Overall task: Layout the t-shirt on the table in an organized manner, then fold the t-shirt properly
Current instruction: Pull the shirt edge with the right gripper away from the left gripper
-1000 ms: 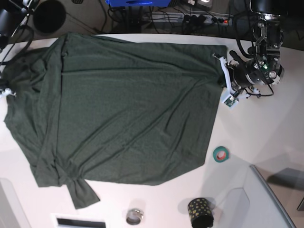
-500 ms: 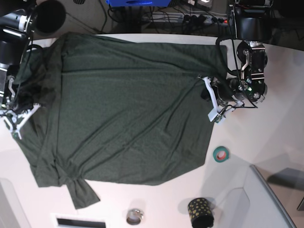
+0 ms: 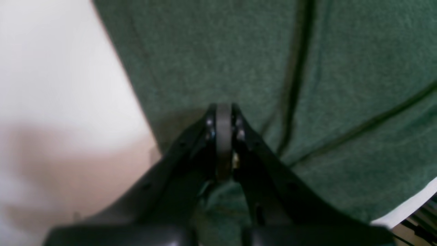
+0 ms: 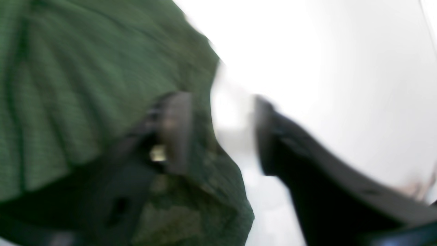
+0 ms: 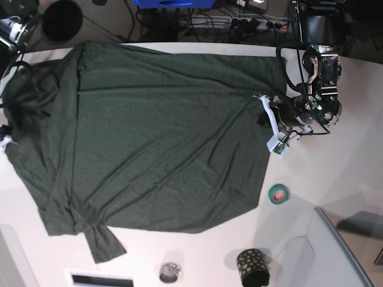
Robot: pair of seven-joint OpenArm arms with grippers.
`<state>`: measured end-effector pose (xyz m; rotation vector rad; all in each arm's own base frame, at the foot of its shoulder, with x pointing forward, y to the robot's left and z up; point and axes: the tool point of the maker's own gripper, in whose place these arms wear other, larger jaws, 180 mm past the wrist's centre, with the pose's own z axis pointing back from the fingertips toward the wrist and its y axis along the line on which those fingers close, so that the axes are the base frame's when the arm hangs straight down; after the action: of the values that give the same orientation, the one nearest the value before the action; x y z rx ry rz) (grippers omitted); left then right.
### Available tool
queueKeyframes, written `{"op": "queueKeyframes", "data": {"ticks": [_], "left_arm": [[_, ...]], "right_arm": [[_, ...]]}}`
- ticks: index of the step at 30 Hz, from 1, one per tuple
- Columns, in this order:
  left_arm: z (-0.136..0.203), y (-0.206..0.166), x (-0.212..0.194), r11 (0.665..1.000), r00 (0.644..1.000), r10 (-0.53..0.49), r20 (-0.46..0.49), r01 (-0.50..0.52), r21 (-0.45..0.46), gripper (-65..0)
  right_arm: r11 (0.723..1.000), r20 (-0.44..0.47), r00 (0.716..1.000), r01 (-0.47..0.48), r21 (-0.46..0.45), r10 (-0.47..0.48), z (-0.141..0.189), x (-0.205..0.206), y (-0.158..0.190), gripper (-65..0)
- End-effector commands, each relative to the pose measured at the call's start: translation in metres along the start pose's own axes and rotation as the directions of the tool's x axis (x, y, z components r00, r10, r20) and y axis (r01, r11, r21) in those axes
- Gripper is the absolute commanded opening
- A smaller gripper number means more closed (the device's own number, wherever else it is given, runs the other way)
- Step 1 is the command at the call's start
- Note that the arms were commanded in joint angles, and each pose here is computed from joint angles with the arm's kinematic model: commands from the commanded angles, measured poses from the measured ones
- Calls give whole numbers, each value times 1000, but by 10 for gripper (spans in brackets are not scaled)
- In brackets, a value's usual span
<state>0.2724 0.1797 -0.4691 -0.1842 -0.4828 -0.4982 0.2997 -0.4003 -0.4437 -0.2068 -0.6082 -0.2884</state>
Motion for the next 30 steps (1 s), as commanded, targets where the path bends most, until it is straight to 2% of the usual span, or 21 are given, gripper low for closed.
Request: {"op": "queueKeyframes", "data": {"ticks": [1, 6, 16, 22, 23, 24, 27, 28, 30], "left_arm": [[5, 6, 12, 1000, 999, -11, 38, 10, 12, -650], [4, 6, 10, 1000, 999, -7, 32, 7, 11, -650], [5, 7, 10, 1000, 999, -9, 33, 9, 11, -650], [4, 3, 2, 1000, 1000, -4, 21, 4, 4, -650], [3, 2, -1, 1000, 1000, -2, 16, 2, 1, -650], [3, 2, -2, 1000, 1000, 0, 15, 0, 1, -650], [3, 1, -3, 1000, 1000, 1, 14, -1, 0, -650], [3, 1, -3, 1000, 1000, 1, 14, -1, 0, -650], [3, 1, -3, 1000, 1000, 1, 14, -1, 0, -650]], "right_arm": [[1000, 44, 999, 12, -16, -12, 4, 17, -13, -314], [992, 3, 998, -64, 107, 64, 7, -6, -2, -315], [991, -103, 994, -19, 132, 32, -2, -42, -1, -311], [986, -132, 991, 25, 167, -3, -13, -66, 9, -320], [985, -138, 990, 31, 172, -8, -15, -69, 11, -336], [984, -140, 990, 37, 177, -12, -16, -71, 13, -384], [982, -135, 991, 41, 187, -15, -17, -69, 16, -635], [981, -129, 992, 38, 190, -14, -17, -67, 18, -650], [983, -90, 996, 19, 185, -2, -14, -54, 17, -629]]}}
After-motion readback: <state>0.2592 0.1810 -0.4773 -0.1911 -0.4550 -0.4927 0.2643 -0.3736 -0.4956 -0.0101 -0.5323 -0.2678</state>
